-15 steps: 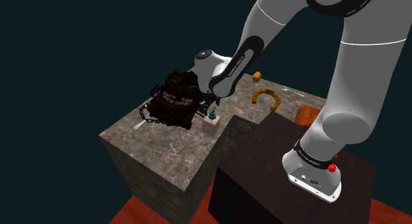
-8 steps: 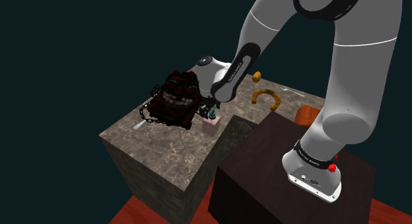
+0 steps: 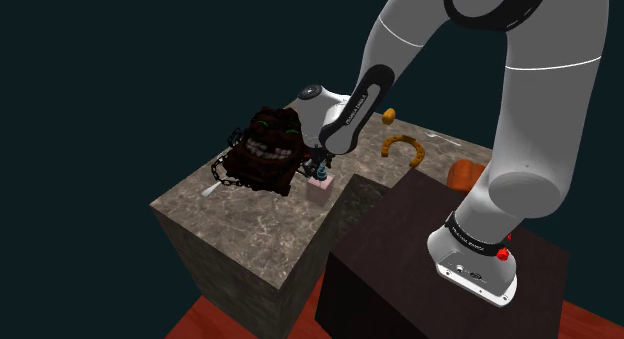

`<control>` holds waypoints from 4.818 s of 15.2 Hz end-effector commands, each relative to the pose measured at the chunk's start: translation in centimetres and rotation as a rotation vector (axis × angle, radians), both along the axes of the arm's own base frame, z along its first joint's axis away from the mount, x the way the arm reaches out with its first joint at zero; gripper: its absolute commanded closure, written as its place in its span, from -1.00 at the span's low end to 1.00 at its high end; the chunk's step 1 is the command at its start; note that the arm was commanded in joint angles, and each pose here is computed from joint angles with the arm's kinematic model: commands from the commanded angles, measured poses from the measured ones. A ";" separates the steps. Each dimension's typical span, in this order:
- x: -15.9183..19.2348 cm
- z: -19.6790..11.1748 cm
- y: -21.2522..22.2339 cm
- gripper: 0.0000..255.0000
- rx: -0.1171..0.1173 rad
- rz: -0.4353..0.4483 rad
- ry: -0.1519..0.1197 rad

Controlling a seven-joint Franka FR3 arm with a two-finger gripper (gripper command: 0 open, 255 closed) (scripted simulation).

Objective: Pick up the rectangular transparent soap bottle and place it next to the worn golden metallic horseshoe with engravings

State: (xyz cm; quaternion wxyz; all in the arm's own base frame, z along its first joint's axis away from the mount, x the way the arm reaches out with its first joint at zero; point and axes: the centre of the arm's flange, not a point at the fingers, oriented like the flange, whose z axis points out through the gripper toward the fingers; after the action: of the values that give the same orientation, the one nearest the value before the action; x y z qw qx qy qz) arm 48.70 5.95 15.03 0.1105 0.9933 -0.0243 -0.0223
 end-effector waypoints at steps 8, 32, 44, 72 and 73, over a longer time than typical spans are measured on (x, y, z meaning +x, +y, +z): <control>-0.1 0.4 0.1 1.00 0.000 0.001 0.002; -0.1 13.1 0.1 1.00 0.000 0.001 0.002; -0.1 19.4 0.1 1.00 0.000 0.001 0.002; 5.5 26.1 -19.0 1.00 0.000 0.001 0.002; 5.9 26.1 -20.2 1.00 0.000 0.001 0.002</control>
State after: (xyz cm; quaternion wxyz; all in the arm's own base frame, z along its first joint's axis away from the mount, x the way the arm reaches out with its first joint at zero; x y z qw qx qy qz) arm 54.46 -13.04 41.04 0.1102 0.9933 -0.0243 -0.0234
